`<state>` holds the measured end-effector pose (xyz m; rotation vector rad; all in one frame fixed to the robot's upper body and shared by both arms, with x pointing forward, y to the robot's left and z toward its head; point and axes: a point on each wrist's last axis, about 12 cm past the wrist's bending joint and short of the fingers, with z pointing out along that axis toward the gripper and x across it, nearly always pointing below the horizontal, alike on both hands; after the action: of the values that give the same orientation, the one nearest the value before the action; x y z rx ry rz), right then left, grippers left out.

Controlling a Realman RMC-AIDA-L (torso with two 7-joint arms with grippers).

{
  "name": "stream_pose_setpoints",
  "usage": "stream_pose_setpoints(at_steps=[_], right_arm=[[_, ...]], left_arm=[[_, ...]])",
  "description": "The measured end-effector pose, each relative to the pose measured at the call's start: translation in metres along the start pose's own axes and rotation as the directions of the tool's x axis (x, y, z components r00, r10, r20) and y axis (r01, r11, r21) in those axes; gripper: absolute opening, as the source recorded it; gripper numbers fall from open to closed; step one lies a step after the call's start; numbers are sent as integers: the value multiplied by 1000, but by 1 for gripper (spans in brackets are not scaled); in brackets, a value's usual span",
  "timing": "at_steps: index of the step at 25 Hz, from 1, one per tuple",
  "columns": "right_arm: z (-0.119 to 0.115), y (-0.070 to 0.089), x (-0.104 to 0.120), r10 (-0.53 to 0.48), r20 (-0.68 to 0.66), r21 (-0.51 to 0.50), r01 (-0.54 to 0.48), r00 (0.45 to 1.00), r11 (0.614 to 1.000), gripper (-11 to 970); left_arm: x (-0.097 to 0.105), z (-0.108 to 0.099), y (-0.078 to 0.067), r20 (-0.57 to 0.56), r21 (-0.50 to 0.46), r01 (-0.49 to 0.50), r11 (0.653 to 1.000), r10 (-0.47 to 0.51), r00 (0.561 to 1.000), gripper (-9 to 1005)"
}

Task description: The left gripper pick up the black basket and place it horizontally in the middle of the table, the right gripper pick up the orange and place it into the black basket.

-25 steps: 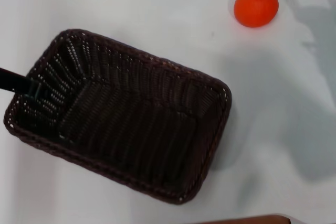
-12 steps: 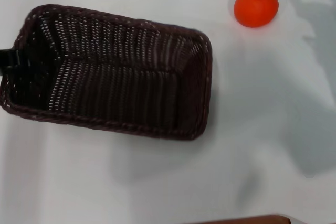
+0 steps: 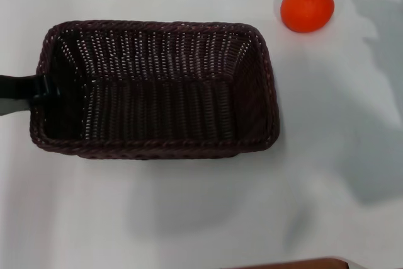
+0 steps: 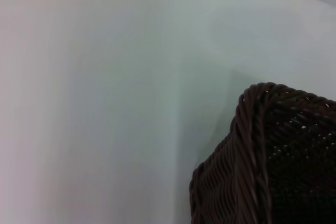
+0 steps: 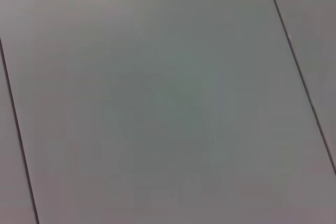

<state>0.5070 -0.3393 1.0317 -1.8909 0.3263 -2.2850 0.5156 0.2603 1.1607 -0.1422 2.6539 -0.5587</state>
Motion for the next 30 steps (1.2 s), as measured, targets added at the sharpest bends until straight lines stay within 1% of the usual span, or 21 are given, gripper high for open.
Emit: stream_pose_setpoints(at_steps=[6,11,16,18,21,25,27,30], right_arm=[[-3,-1,0,3,-1,8,-3,1000,1000,927],[-7,0,-3,0,11,4,0,1000,1000,922],[-14,3,-4,3,18,-3,-3,1000,1000,918],[-15,2,-4,2,20,4,-2,1000,1000,916],[-14,0,-6,-6,37,35,5,999,999,913],[-5,-9,-12,-26,100,101,16,995,995,910],[4,-14,-15,-38,139,124,21,990,992,908],[20,-23,-20,-58,192,154,28,980,988,905]], left_arm=[[5,-1,4,4,13,27,1000,-27,1000,160],[7,-3,11,13,33,64,997,-65,998,167],[5,-10,18,40,79,73,994,-76,996,173],[3,-14,21,44,86,73,994,-77,996,416],[-2,-25,31,74,87,69,994,-75,994,518],[-6,-35,48,133,136,63,989,-82,988,649],[-7,-40,58,179,175,47,983,-79,981,707],[-9,-45,73,300,225,-16,974,-54,952,795]])
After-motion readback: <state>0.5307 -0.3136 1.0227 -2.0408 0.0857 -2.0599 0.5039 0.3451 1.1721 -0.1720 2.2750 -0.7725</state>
